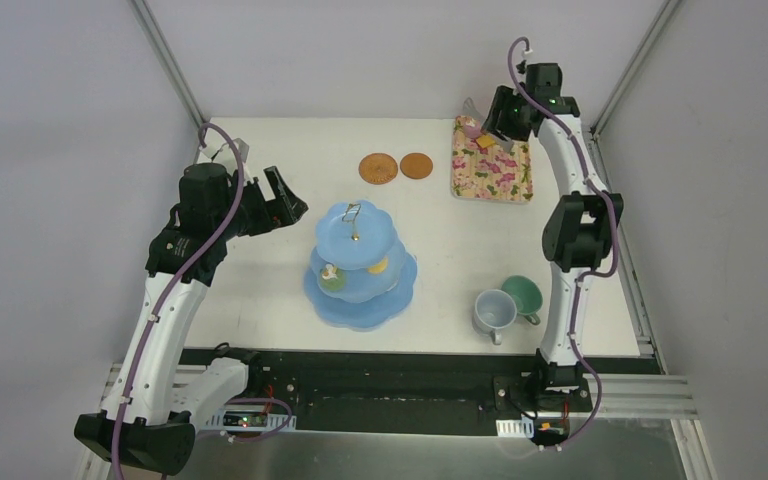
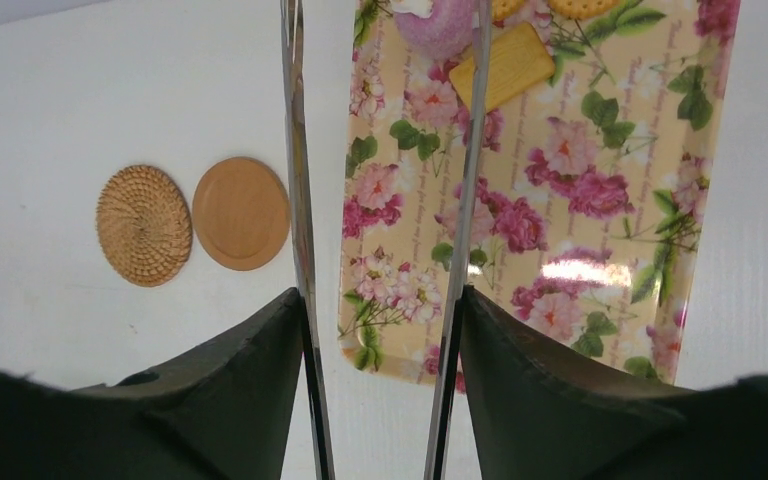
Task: Serve the afternoon tea
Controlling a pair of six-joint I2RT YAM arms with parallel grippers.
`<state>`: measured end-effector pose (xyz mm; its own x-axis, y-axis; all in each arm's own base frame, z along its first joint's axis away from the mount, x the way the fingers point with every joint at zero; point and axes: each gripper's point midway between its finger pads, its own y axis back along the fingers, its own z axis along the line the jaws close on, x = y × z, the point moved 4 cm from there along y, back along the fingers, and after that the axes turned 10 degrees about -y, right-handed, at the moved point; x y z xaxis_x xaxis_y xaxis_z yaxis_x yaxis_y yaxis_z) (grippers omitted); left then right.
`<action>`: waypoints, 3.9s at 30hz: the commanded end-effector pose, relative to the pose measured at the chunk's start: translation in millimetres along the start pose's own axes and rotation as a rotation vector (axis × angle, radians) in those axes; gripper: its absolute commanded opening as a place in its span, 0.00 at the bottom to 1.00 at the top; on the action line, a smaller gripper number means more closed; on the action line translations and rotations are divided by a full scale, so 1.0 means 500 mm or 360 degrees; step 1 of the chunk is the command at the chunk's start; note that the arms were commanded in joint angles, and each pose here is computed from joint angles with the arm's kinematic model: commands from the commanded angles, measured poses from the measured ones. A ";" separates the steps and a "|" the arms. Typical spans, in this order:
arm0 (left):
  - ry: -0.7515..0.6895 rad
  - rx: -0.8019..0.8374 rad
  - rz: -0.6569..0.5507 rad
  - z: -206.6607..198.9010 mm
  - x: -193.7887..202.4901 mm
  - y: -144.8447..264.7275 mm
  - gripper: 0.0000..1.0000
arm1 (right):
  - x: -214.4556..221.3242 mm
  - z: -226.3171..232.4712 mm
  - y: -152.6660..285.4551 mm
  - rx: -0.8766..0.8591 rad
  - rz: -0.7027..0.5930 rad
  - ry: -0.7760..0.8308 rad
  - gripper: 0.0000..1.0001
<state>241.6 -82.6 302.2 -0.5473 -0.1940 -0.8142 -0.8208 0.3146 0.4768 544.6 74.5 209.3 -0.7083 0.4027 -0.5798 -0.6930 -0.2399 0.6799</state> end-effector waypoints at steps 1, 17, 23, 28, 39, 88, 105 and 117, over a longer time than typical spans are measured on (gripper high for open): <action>-0.0053 0.0018 -0.0039 -0.005 -0.009 0.007 0.88 | -0.003 0.041 -0.015 0.0068 -0.0076 0.0336 0.59; -0.0064 0.0014 -0.0010 -0.005 -0.003 0.002 0.88 | 0.023 0.011 -0.056 0.0379 -0.0104 0.0554 0.57; -0.0068 0.0012 -0.0004 -0.005 -0.004 0.000 0.88 | 0.040 0.007 -0.076 0.0350 -0.0049 0.0598 0.56; -0.0063 0.0010 0.0003 -0.004 -0.003 -0.003 0.88 | 0.042 -0.007 -0.091 0.0409 -0.0052 0.0627 0.55; -0.0065 0.0012 0.0016 -0.006 -0.004 -0.007 0.88 | 0.033 -0.020 -0.120 0.0485 -0.0102 0.0672 0.52; 0.0012 0.0102 -0.0059 -0.036 -0.025 0.037 0.88 | 0.332 0.156 0.340 -0.0838 0.0266 0.0252 0.29; 0.0042 0.0117 -0.0045 -0.041 -0.022 0.047 0.87 | 0.469 0.207 0.447 -0.1146 0.0572 0.0194 0.29; 0.0073 0.0159 -0.0018 -0.046 -0.017 0.033 0.87 | 0.539 0.166 0.489 -0.1155 0.0723 0.0097 0.29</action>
<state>228.7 -90.2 317.5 -0.5585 -0.2280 -0.7976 -0.8084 0.3652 0.4616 210.6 196.3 250.3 -0.9196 0.1088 -0.3776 -0.2844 -0.8472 0.4486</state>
